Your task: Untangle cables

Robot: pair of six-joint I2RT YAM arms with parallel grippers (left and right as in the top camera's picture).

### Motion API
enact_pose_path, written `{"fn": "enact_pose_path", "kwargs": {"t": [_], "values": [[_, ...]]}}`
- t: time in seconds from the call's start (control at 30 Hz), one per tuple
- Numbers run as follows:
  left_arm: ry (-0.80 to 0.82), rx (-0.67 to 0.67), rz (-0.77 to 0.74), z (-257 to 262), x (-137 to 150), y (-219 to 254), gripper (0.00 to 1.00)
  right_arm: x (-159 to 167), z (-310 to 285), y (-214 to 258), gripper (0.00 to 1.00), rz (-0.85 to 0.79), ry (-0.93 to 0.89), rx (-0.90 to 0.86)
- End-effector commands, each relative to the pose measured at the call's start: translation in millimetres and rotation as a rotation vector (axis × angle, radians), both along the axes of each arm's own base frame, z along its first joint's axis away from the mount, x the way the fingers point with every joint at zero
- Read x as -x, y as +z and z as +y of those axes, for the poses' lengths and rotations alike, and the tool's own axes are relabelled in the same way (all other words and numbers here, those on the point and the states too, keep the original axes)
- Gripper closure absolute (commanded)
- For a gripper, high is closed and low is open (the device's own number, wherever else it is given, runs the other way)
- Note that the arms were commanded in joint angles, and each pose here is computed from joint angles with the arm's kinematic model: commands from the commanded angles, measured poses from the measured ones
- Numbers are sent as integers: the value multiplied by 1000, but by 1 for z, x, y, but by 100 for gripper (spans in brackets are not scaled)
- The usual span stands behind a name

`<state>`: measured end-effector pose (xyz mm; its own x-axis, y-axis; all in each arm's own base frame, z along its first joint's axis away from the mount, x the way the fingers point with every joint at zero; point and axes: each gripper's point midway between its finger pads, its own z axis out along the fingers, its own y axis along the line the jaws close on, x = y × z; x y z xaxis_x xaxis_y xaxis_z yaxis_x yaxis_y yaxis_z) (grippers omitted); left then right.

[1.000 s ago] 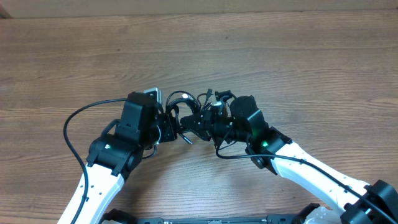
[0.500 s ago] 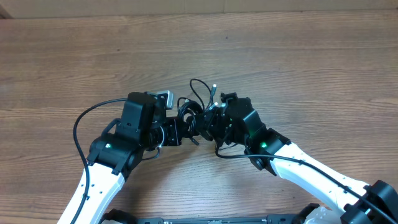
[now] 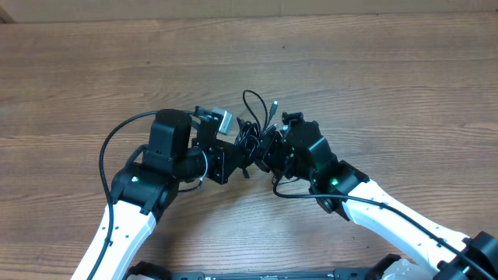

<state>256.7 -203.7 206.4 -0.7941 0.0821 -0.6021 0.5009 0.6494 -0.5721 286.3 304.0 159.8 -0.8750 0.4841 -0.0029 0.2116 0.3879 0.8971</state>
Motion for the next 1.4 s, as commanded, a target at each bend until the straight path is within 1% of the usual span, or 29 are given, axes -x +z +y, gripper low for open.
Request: {"fn": "enact_pose_path", "kwargs": {"t": [0.0, 0.03, 0.13, 0.2, 0.33, 0.47, 0.5, 0.53, 0.63, 0.67, 0.8, 0.93, 1.13, 1.23, 1.37], "values": [[-262, 148, -73, -31, 37, 39, 96, -4, 0, -12, 96, 2, -21, 52], [-224, 112, -73, -27, 31, 33, 96, -3, -1, -14, 95, 7, -19, 60], [-83, -20, -75, -9, 11, 13, 96, -1, -3, -19, 89, -2, -2, 89], [42, -85, -52, 5, -2, 4, 96, 0, -4, -20, 81, -6, 6, 100], [232, -141, -13, 26, -20, -4, 96, 1, -5, -23, 64, 5, 6, 109], [313, -138, 23, 32, -25, -6, 96, 2, -6, -25, 54, 10, 6, 114], [330, -136, 37, 33, -25, -8, 96, 2, -6, -26, 50, 15, 5, 117], [353, -128, 64, 34, -25, -10, 96, 3, -8, -28, 42, 22, 1, 126], [391, -116, 125, 35, -24, -16, 96, 4, -12, -34, 32, 42, -12, 152], [419, -118, 157, 37, -24, -20, 96, 4, -14, -37, 29, 49, -13, 160], [595, -157, 315, 54, -20, -45, 96, 6, -21, -46, 13, 77, -34, 200], [747, -192, 464, 68, -12, -68, 96, 6, -34, -57, 1, 130, -59, 234], [845, -160, 574, 68, -10, -79, 96, 8, -71, -81, 0, 291, -153, 298], [929, -106, 636, 68, -11, -79, 96, 12, -82, -87, 0, 342, -163, 310], [1063, -17, 736, 68, -10, -79, 95, 16, -84, -89, 0, 359, -150, 317]]}}
